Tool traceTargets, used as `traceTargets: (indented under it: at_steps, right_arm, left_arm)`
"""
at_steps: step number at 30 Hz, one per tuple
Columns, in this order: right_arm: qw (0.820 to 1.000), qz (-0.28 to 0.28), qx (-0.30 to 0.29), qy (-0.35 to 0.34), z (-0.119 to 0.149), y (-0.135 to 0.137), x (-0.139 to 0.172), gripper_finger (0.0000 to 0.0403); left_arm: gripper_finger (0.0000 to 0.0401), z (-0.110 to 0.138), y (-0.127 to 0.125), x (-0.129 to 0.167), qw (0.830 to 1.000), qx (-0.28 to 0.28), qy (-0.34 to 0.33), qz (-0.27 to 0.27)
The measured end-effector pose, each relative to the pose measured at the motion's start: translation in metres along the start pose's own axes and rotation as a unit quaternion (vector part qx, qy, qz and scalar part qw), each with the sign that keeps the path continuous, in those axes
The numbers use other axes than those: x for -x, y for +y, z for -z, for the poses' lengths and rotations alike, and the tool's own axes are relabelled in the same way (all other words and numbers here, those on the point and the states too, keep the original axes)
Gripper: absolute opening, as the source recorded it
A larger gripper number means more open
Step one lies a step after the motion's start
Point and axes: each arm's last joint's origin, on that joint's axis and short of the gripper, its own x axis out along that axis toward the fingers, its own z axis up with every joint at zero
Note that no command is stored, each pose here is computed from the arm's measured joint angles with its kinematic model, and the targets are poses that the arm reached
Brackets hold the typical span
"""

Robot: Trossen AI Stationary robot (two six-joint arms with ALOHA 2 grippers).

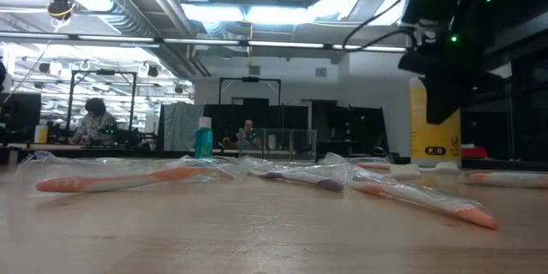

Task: Pick & Place toothbrushing station
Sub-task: Put the orange toothbrush into the transparent organizer

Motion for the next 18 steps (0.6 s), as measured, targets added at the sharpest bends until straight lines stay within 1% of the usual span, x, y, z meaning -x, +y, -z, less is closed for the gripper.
traceTargets:
  at_steps: [3,6,9,12,15,18]
  right_arm:
    - [0.999,-0.028,-0.018,-0.019,-0.002,-0.001,0.009,0.0077]
    - [0.998,-0.049,-0.032,-0.029,-0.001,-0.003,0.017,0.0077]
    - [0.996,-0.066,-0.038,-0.039,0.000,-0.006,0.024,0.0077]
    - [0.995,-0.079,-0.040,-0.050,0.001,-0.009,0.030,0.0077]
    - [0.993,-0.089,-0.048,-0.060,0.001,-0.011,0.035,0.0077]
    - [0.991,-0.097,-0.060,-0.065,0.001,-0.013,0.038,0.0077]
  left_arm:
    - [0.0219,-0.002,-0.002,0.000,1.000,0.006,0.000,0.020]
    - [0.0219,-0.004,-0.005,0.001,0.998,0.005,0.004,0.060]
    - [0.0219,-0.004,-0.007,0.001,0.997,0.006,0.014,0.079]
    - [0.0219,-0.003,-0.007,0.000,0.997,0.010,0.017,0.080]
    - [0.0219,-0.002,-0.006,0.000,0.997,0.001,0.019,0.073]
    - [0.0219,0.000,-0.006,-0.002,0.997,-0.027,0.020,0.067]
